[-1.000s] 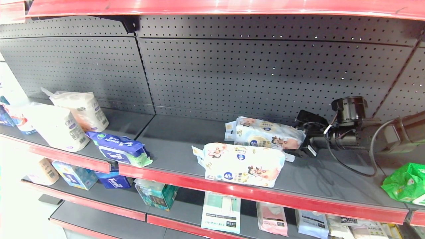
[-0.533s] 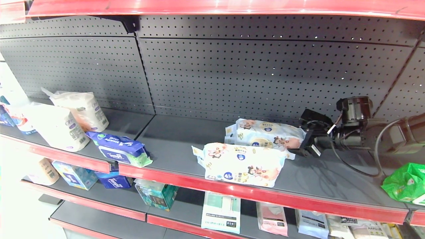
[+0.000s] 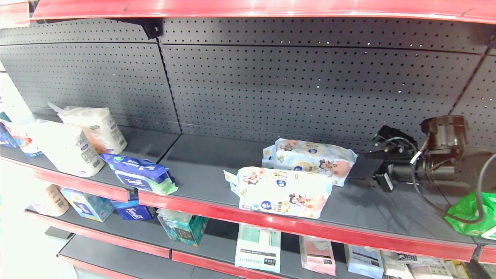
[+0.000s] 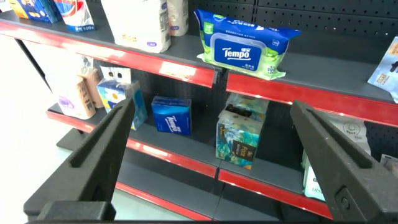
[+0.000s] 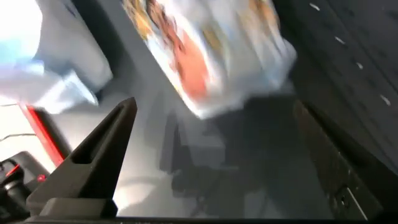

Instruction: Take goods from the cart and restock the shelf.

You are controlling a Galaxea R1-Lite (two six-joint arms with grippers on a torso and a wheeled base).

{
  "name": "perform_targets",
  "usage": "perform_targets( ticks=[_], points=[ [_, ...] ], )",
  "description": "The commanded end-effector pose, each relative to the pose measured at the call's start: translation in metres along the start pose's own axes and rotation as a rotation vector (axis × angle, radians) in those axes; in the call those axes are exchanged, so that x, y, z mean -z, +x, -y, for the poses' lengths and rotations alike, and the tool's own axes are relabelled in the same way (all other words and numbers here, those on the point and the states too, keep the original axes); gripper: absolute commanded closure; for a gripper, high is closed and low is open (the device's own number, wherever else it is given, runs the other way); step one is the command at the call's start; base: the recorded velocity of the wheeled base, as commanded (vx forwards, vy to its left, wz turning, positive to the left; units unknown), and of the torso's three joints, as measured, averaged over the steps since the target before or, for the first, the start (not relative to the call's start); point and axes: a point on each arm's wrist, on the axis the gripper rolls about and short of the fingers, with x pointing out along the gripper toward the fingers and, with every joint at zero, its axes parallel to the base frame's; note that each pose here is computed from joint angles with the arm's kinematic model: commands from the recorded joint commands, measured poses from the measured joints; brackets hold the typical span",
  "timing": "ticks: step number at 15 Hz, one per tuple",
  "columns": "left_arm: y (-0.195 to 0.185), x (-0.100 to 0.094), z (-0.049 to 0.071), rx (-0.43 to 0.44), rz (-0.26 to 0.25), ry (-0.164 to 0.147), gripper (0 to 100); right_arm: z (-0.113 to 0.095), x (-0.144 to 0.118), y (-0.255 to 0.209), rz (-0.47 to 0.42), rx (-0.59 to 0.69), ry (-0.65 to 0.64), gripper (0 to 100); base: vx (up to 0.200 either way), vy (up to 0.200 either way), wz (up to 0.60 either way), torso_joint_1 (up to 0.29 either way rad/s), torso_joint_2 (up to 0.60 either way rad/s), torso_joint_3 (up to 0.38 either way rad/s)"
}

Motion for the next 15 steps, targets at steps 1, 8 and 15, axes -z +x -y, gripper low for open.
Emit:
perform_targets(
  ticks=[1, 8, 15],
  points=[
    [0.000, 0.000, 0.000, -0.001, 0.000, 0.000, 0, 0.008, 0.005, -0.032, 0.006, 0.093, 0.023, 0, 0.000, 0.000, 0.00, 0.000, 0.00, 0.000],
    [0.000, 0.000, 0.000, -0.001, 0.000, 0.000, 0, 0.023, 0.012, -0.008, -0.096, 0.340, 0.238, 0, 0.000, 0.000, 0.00, 0.000, 0.00, 0.000],
    [0.000, 0.000, 0.000, -0.001, 0.000, 0.000, 0, 0.012, -0.003, 0.016, -0.095, 0.368, 0.266, 0, 0.000, 0.000, 0.00, 0.000, 0.00, 0.000]
  ],
)
